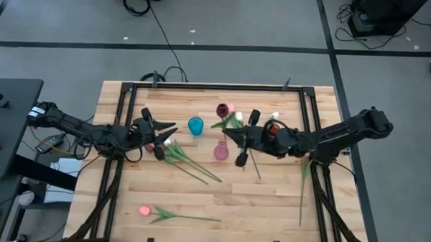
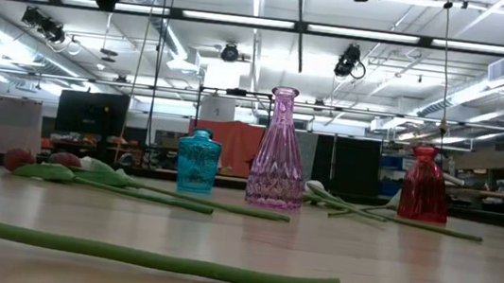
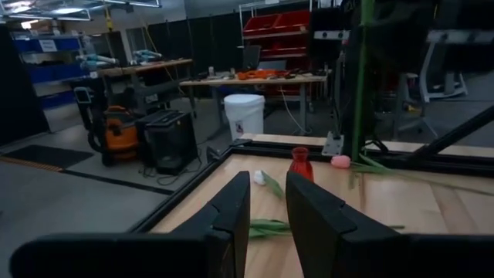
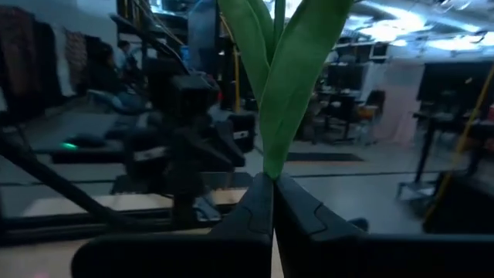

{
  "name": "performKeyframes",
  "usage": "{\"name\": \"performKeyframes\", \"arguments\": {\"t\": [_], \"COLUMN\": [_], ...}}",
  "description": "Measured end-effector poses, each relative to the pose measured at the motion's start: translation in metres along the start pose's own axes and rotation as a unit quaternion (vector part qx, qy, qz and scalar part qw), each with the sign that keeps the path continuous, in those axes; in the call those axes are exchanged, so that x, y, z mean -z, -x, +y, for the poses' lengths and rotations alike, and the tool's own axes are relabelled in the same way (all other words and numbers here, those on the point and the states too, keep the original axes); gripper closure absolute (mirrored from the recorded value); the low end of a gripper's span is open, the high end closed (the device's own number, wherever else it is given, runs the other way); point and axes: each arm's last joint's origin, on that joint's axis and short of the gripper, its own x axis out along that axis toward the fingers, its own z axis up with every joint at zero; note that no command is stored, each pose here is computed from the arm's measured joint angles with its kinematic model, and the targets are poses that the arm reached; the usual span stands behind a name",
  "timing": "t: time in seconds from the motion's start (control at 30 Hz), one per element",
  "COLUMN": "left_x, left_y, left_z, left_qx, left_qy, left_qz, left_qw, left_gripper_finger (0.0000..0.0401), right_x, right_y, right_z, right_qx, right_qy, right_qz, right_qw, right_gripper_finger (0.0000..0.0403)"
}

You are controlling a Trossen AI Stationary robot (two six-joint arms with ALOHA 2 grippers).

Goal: Sort flowers into vase by color
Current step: Put the right red tulip into the pink vase, then put the middle pink tulip into the red vase

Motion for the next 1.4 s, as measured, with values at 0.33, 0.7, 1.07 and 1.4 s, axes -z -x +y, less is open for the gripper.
{"name": "performKeyframes", "arguments": {"t": [0.33,0.7,1.07,1.4], "left_x": [0.0,0.001,0.004,0.003], "left_y": [0.0,0.0,0.0,0.0], "left_z": [0.0,0.0,0.0,0.0], "left_qx": [0.001,-0.01,-0.01,-0.01], "left_qy": [0.012,0.022,0.015,0.018], "left_qz": [0.0,0.004,0.015,0.011], "left_qw": [1.0,1.0,1.0,1.0], "left_gripper_finger": [0.0309,0.0309,0.0309,0.0309], "right_x": [0.017,0.032,0.043,0.043], "right_y": [-0.018,-0.02,0.003,0.046], "right_z": [-0.015,-0.013,-0.021,-0.036], "right_qx": [-0.007,-0.01,-0.006,0.01], "right_qy": [0.001,-0.023,-0.049,-0.131], "right_qz": [0.013,0.047,0.161,0.326], "right_qw": [1.0,0.999,0.986,0.936], "right_gripper_finger": [0.0392,0.039,0.0291,0.0213]}}
